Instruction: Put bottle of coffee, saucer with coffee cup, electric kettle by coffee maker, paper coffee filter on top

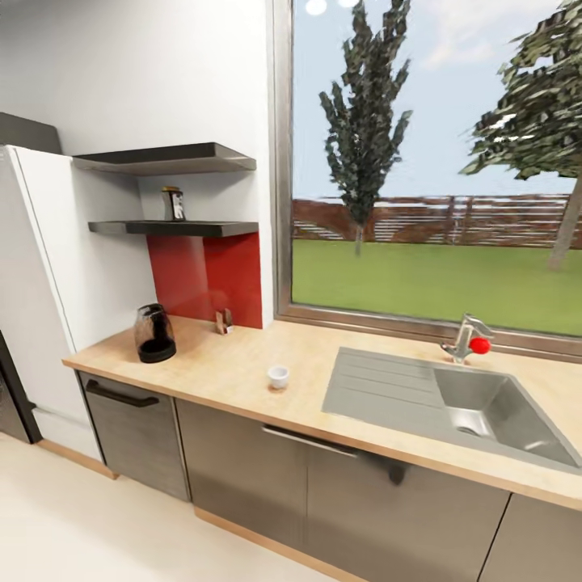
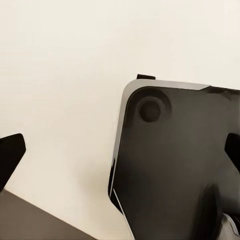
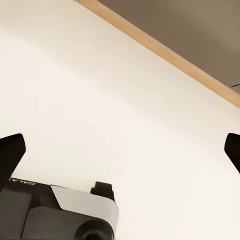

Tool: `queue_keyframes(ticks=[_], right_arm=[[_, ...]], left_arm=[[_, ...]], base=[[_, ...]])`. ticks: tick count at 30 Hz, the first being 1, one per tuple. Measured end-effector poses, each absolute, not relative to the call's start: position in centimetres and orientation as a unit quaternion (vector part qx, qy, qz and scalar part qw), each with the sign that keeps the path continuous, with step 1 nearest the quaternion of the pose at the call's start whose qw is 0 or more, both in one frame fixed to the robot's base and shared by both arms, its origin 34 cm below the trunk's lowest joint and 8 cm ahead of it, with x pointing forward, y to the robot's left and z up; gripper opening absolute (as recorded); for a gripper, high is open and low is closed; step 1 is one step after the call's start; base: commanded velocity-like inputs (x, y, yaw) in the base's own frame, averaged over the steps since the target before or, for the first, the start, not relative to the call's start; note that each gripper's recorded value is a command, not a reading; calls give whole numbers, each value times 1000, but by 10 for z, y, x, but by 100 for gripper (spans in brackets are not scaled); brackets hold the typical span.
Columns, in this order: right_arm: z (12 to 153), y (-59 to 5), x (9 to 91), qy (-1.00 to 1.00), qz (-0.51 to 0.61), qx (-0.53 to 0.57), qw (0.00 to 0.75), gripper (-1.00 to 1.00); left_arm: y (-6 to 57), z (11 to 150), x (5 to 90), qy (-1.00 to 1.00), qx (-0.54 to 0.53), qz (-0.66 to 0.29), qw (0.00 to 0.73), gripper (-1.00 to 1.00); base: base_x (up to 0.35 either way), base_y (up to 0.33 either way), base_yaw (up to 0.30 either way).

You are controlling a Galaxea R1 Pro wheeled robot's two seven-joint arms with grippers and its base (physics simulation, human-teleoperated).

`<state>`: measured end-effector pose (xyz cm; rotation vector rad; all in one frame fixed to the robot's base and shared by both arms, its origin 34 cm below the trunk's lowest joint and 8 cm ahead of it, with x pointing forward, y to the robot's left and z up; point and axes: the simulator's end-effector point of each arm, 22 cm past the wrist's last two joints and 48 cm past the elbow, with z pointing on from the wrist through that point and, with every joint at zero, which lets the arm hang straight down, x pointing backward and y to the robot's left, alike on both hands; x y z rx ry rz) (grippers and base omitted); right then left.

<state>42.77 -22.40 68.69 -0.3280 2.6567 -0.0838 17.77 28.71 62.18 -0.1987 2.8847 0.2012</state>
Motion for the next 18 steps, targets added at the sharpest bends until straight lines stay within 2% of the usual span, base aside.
queue_keyframes(ticks=[18], right_arm=[[687,-224,428,965,-31,-120,230,100]], left_arm=[[285,622,179,988,-63,67,122,100]], base=[[99,321,0]])
